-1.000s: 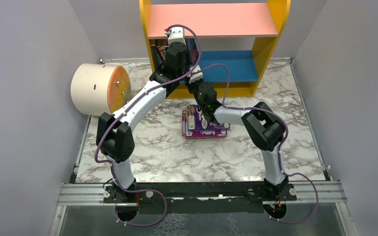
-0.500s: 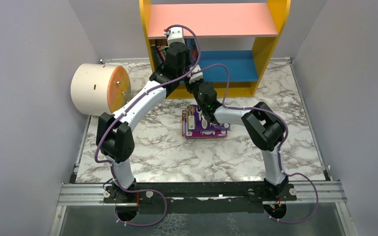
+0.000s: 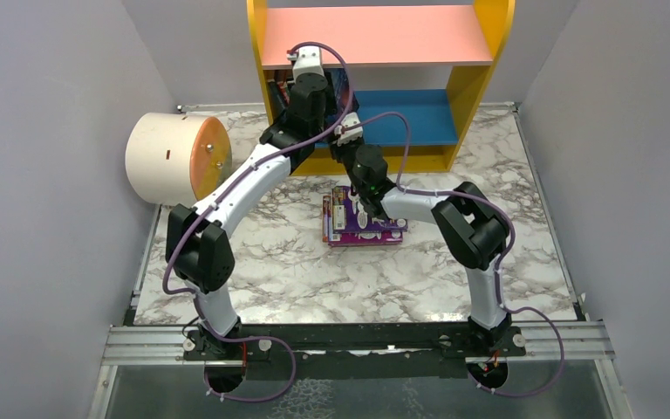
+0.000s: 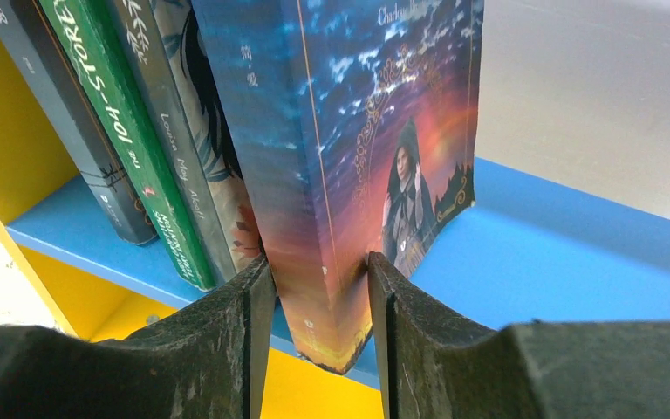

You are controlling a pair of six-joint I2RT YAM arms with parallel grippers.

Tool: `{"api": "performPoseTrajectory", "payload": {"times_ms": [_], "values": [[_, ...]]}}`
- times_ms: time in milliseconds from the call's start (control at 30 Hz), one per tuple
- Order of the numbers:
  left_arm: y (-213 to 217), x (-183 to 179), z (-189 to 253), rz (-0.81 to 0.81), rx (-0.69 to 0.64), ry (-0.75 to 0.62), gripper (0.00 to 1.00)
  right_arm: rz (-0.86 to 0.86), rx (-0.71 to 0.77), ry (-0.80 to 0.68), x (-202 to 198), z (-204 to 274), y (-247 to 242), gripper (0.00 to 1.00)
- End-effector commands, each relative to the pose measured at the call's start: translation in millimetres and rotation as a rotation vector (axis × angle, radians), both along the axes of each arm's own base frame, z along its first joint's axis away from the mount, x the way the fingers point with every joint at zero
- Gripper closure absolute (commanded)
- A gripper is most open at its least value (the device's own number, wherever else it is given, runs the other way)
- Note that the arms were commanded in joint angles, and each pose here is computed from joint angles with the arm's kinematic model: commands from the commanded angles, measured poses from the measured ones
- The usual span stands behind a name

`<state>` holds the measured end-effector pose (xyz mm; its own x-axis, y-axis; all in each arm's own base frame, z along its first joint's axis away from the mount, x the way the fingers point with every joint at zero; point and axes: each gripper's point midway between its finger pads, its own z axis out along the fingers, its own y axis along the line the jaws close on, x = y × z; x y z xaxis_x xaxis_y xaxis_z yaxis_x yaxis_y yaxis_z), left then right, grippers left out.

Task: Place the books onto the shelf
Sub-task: Place the book on the shelf.

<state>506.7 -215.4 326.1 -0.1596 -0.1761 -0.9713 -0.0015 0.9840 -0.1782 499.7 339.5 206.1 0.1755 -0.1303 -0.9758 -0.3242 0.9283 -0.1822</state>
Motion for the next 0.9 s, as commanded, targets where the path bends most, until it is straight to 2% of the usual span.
{"api": "performPoseTrajectory", "payload": {"times_ms": [0,867], "values": [[37,-9,29,0.102,0.025,-0.037,0.58,-0.037,0.068,-0.087,-3,44,-16,0.58],[52,-26,43,0.135,0.013,-0.052,0.55,0.044,0.057,-0.081,-22,36,-13,0.57]]}}
